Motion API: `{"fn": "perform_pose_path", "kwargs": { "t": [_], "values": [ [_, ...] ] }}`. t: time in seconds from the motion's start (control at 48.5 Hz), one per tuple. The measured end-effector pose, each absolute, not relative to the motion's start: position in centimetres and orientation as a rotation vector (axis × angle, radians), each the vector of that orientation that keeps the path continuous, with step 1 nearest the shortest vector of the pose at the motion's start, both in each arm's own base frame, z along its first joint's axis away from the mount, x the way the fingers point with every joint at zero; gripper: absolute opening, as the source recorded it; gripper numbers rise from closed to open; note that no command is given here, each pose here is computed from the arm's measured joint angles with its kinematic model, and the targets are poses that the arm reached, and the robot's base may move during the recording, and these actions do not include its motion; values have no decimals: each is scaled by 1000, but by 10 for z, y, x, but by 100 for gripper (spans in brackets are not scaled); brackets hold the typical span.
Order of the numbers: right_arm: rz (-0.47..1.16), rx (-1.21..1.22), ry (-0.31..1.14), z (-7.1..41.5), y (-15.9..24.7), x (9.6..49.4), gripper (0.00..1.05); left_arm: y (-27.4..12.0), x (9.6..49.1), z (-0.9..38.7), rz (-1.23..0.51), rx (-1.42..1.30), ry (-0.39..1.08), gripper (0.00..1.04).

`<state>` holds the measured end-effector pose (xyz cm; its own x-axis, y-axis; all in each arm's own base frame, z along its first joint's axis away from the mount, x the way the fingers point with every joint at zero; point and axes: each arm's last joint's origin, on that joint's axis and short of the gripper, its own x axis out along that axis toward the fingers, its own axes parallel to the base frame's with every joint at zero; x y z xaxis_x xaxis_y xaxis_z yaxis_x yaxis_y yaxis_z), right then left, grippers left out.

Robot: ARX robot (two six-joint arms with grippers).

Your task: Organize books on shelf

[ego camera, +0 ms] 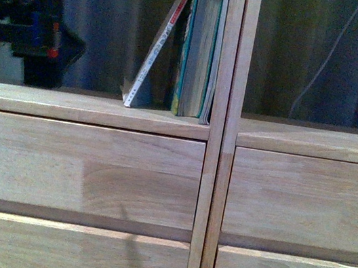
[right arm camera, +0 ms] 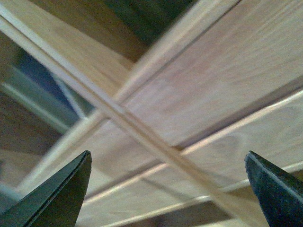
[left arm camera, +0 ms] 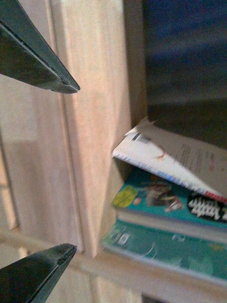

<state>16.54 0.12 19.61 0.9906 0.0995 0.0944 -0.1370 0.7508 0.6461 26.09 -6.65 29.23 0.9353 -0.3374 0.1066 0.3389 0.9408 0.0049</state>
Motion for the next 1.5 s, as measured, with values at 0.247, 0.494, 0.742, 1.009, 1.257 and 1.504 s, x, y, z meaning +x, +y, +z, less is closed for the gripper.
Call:
{"fn": "perform_pose_path", "kwargs": {
  "t": [0.247, 0.494, 0.742, 1.009, 1.257, 1.504],
  "values": [
    [-63, 101, -154, 193, 7, 150, 98, -54, 193, 283, -450, -47, -109, 97],
    [0, 20, 0, 186, 0, 133, 55, -37, 176, 251, -15, -16, 4, 62],
    [2, 10, 2, 179, 0, 125, 21, -24, 159, 225, -15, -11, 7, 26],
    [2, 4, -14, 172, 0, 118, 3, -11, 141, 200, -14, -9, -1, 3],
    [2, 4, -16, 172, 0, 112, 3, -1, 130, 188, -6, -8, -1, 3],
    [2, 4, -14, 171, 0, 107, 3, -1, 121, 180, -5, -8, -1, 3]
  ]
}}
